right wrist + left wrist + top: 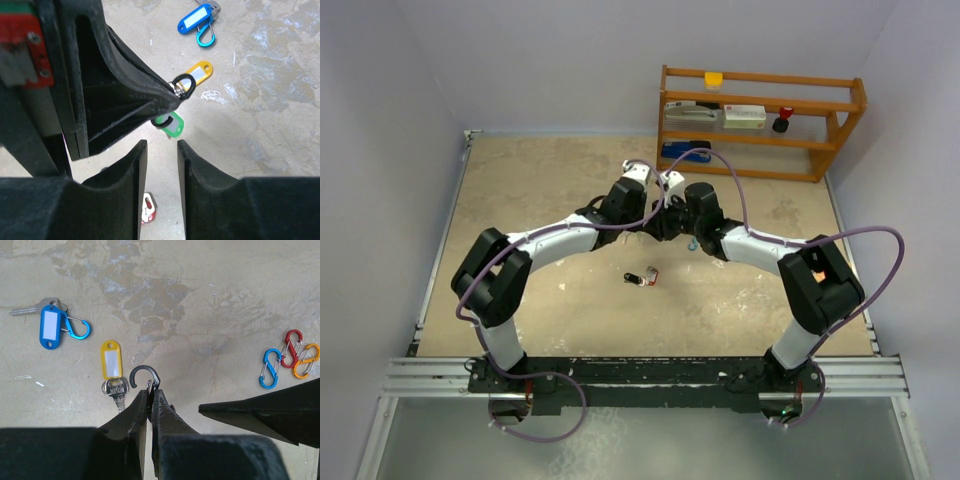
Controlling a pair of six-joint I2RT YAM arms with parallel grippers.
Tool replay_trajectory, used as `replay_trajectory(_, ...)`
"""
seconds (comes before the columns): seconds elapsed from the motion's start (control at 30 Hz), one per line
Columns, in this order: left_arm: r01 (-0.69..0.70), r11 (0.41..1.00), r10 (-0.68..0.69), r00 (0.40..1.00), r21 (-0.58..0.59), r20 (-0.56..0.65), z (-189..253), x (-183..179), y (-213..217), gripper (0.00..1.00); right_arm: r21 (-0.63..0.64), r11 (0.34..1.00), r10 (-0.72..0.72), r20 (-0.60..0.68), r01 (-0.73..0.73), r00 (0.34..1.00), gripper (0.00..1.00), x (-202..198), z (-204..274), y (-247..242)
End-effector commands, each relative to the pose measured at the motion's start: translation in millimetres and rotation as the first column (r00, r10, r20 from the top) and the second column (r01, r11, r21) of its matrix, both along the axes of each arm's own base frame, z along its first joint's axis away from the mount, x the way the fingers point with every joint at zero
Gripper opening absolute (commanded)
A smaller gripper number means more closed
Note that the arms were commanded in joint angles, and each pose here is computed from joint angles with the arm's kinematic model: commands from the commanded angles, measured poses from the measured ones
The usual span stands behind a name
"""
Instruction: Put the keys on the keyring
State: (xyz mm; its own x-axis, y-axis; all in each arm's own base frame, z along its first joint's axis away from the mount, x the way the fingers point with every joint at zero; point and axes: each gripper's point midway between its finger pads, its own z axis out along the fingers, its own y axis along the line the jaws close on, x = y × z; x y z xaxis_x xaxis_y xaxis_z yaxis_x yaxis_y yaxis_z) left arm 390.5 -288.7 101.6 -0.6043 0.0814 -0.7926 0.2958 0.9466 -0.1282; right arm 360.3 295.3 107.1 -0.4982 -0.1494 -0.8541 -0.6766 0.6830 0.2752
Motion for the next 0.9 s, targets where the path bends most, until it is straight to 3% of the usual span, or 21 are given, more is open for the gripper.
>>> replay_trajectory(0.0, -0.044, 0.996, 0.052, 0.994, -0.077, 0.101, 44, 18, 0, 0.0, 0.02, 0.999, -0.042, 0.039, 0.042, 0.998, 0.36, 0, 18, -5)
replay_trajectory(0.13, -0.073, 0.995, 0.081, 0.99, -0.074, 0.115, 49, 18, 12, 0.0, 0.014, 0.989, -0.15, 0.038, 0.15, 0.988, 0.41, 7, 25, -18)
replay_trajectory(0.27, -0.112, 0.992, 0.12, 0.986, -0.065, 0.119, 51, 20, 29, 0.0, -0.034, 0.967, -0.25, 0.04, 0.251, 0.967, 0.67, 13, 26, -36)
replay_trajectory(0.37, -0.142, 0.988, 0.149, 0.982, -0.067, 0.113, 50, 22, 43, 0.0, -0.05, 0.94, -0.334, 0.052, 0.336, 0.941, 0.8, 18, 32, -51)
replay_trajectory(0.5, -0.192, 0.98, 0.197, 0.975, -0.058, 0.099, 45, 26, 64, 0.0, -0.064, 0.914, -0.397, 0.068, 0.401, 0.915, 0.83, 21, 38, -63)
replay_trajectory(0.87, -0.331, 0.943, 0.332, 0.942, -0.033, 0.048, 23, 45, 117, 0.0, -0.055, 0.913, -0.4, 0.083, 0.405, 0.913, 0.84, 21, 48, -65)
